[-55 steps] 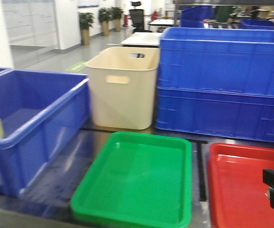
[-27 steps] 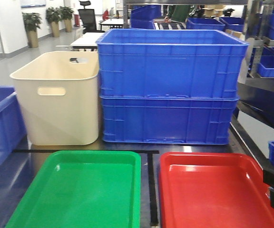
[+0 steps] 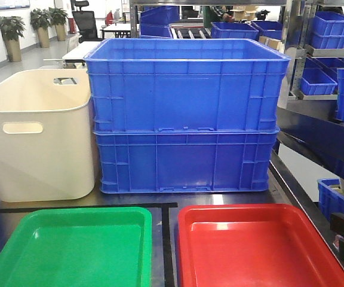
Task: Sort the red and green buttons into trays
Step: 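Move the left gripper over the green tray, right over the red tray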
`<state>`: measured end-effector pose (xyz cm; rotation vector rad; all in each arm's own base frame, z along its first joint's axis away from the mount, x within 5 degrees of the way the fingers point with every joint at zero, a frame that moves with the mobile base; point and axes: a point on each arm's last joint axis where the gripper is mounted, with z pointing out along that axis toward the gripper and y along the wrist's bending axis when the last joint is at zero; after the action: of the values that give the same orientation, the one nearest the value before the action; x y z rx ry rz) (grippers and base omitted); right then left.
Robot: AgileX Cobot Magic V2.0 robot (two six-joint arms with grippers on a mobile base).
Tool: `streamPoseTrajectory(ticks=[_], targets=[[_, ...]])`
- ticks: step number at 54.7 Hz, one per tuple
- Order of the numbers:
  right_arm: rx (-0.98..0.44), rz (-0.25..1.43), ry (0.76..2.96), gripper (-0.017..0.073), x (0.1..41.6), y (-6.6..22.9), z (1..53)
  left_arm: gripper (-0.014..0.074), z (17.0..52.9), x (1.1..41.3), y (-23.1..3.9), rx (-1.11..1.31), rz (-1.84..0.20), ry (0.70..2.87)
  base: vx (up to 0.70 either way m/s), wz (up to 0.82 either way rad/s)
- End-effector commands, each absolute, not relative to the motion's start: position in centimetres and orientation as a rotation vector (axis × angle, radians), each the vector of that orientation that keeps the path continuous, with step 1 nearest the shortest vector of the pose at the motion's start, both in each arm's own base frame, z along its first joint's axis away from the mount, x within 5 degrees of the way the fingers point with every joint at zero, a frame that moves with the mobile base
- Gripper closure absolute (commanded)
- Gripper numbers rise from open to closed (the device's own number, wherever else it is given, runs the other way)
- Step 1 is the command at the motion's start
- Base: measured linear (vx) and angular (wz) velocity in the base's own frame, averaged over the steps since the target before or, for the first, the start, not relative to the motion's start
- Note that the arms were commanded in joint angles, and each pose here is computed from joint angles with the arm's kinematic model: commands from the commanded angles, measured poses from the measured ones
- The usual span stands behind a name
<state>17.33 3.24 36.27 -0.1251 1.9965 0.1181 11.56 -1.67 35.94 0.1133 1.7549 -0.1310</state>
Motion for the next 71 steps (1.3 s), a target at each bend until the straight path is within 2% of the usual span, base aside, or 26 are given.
streamPoseTrajectory(ticks=[1,60,71], targets=[[-0.128,0.124,1.870,0.0568,17.4,3.2,38.2,0.0596,37.7,11.5,-1.7,0.093,-0.147,1.641,0.08,-0.06],[-0.128,0.127,1.855,0.0568,17.4,3.2,38.4,0.0596,38.3,11.6,-1.6,0.084,-0.142,1.575,0.01,-0.02],[-0.094,0.213,1.840,0.0568,18.4,3.9,38.2,0.0596,38.3,12.7,-1.7,0.050,-0.176,1.560,0.00,0.00]])
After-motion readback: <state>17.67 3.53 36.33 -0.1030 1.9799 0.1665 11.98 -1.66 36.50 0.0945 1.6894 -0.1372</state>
